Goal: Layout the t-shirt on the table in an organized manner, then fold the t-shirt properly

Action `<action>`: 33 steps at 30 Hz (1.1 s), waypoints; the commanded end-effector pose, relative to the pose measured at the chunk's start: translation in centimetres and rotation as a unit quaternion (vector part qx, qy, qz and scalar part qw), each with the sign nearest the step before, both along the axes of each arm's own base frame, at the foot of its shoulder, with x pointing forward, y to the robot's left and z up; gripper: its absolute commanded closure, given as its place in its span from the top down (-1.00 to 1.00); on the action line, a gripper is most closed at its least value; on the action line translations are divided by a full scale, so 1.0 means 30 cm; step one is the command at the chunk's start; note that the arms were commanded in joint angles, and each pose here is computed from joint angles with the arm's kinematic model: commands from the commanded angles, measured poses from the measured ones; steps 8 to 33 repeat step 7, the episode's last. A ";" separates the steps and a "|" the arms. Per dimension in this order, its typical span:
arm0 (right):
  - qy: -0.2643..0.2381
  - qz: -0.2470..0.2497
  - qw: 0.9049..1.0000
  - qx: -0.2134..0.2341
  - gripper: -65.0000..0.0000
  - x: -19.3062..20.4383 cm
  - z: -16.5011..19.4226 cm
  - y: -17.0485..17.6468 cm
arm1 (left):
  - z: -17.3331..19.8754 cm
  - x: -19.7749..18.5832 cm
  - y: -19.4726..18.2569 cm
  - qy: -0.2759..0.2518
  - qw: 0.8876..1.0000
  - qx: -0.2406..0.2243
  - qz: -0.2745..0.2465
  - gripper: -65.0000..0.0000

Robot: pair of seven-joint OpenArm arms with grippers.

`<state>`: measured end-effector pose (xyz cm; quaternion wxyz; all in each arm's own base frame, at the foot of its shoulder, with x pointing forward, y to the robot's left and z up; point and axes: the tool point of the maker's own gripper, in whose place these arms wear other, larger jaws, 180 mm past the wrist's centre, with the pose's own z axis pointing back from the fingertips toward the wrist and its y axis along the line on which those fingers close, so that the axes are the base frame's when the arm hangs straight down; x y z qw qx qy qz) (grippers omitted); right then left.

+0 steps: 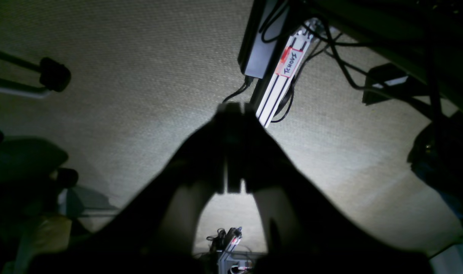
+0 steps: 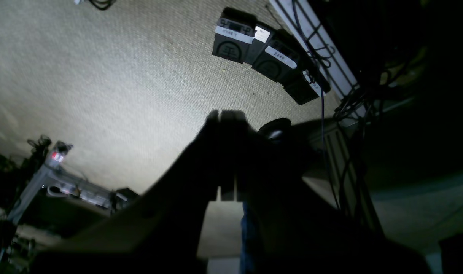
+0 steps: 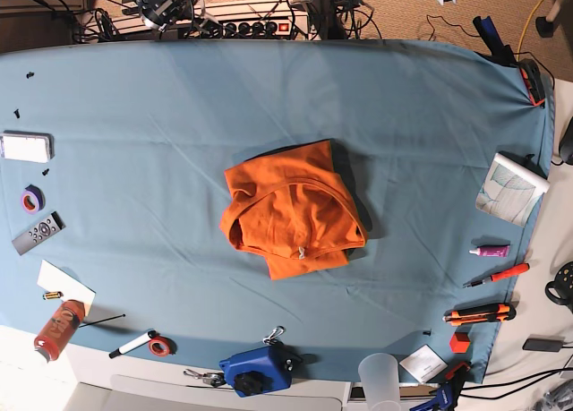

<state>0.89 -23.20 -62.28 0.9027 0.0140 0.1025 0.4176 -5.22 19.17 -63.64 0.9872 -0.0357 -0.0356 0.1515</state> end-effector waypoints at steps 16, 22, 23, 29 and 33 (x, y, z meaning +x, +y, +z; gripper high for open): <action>-0.003 -0.003 1.000 -0.011 -1.00 0.037 0.010 -0.031 | 0.005 0.004 -0.018 -0.006 1.000 -0.007 0.006 -1.00; -0.003 -0.003 1.000 -0.011 -1.00 0.037 0.010 -0.031 | 0.005 0.004 -0.018 -0.006 1.000 -0.007 0.006 -1.00; -0.003 -0.003 1.000 -0.011 -1.00 0.037 0.010 -0.031 | 0.005 0.004 -0.018 -0.006 1.000 -0.007 0.006 -1.00; -0.003 -0.003 1.000 -0.011 -1.00 0.037 0.010 -0.031 | 0.005 0.004 -0.018 -0.006 1.000 -0.007 0.006 -1.00; -0.003 -0.003 1.000 -0.011 -1.00 0.037 0.010 -0.031 | 0.005 0.004 -0.018 -0.006 1.000 -0.007 0.006 -1.00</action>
